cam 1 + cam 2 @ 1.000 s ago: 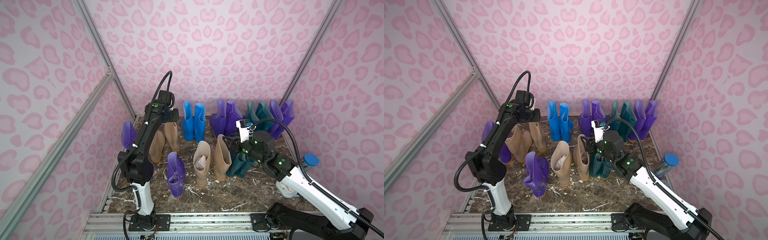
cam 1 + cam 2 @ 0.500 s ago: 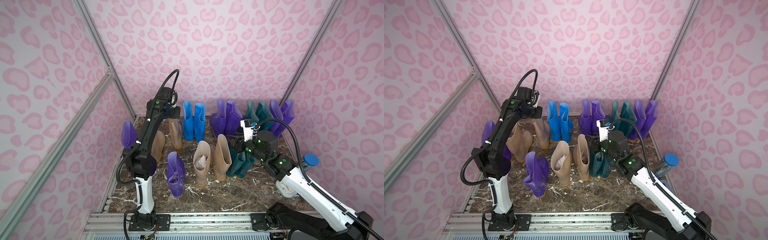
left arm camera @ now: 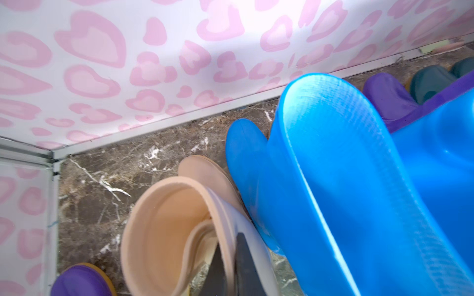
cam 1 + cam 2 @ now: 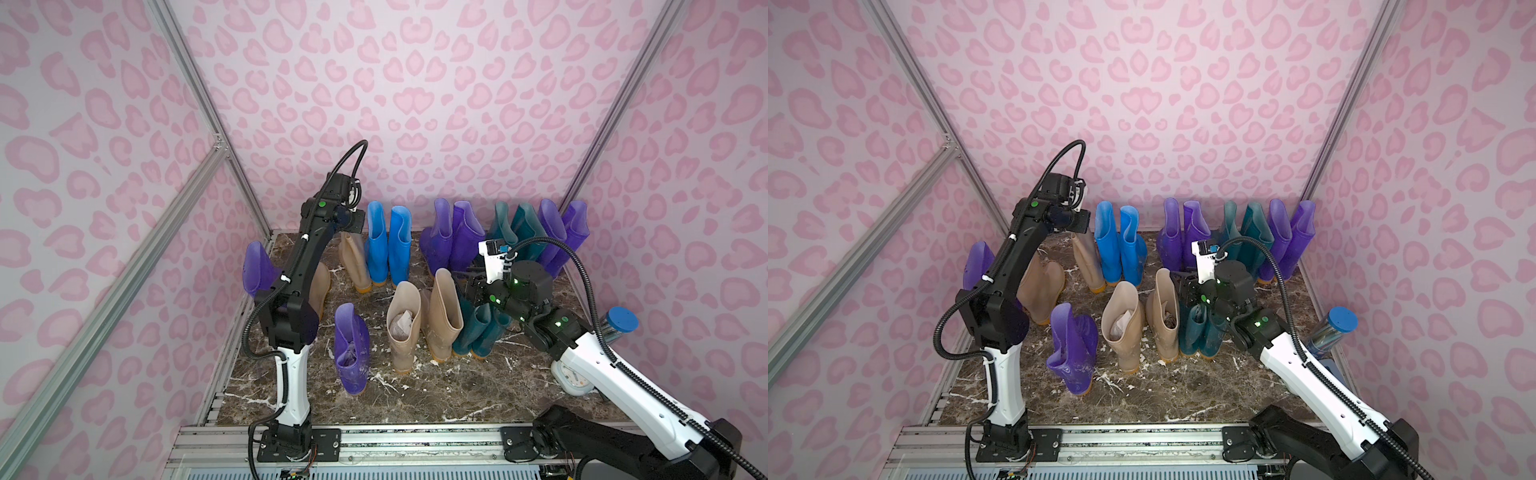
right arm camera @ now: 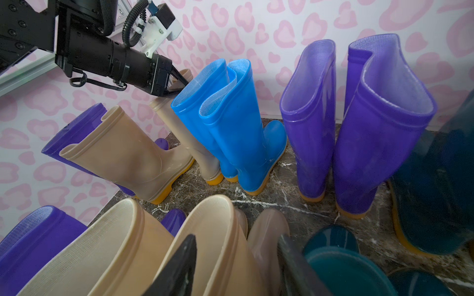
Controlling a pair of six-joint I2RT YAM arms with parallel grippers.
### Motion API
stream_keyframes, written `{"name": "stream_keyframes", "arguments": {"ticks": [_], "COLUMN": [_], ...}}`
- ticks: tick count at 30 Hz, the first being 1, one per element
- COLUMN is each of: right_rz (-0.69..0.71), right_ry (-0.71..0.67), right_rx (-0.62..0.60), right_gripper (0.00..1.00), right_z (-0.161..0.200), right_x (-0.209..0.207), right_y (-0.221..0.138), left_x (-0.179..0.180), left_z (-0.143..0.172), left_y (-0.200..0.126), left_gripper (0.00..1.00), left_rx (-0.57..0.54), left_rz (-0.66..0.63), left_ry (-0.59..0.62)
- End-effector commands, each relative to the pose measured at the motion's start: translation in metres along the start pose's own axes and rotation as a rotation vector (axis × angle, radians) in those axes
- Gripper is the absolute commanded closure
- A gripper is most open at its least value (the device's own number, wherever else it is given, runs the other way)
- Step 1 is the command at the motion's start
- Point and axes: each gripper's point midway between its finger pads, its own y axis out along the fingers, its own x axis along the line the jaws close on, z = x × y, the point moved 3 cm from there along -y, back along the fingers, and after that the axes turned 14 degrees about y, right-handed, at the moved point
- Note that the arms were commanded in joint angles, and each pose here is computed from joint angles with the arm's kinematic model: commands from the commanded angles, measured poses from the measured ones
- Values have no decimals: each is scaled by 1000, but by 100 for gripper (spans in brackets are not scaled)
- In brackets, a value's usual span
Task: Match and arrange rain boots in pairs
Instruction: Adjust the rain boot at the center of the board.
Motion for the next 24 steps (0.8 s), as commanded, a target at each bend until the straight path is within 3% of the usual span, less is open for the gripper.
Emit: {"name": "stream_keyframes", "arguments": {"ticks": [1, 7, 12, 15, 19, 22, 24], "right_rz": [-18, -28, -27, -31, -34, -43, -46], "right_ry": [1, 9, 10, 12, 12, 14, 11], "right_rx": [-13, -11, -8, -9, -19, -22, -21], "right_gripper": [47, 47, 47, 46, 46, 45, 45], "right_z": [-5, -7, -8, -10, -14, -16, -17], "right_x": [4, 7, 8, 9, 13, 16, 18], "right_y": [-1, 0, 2, 0, -3, -5, -5], "left_x": [16, -1, -8, -7, -4, -3, -1], "left_z": [-19, -4, 12, 11, 1, -5, -7], "left_y": [-3, -2, 7, -1, -32, -62, -86], "left_gripper": [98, 98, 95, 78, 38, 21, 16], "left_rx": [-79, -51, -11, -3, -21, -43, -64], "left_rz": [-86, -19, 7, 4, 10, 13, 2], "left_ry": [64, 159, 144, 117, 48, -5, -38]}}
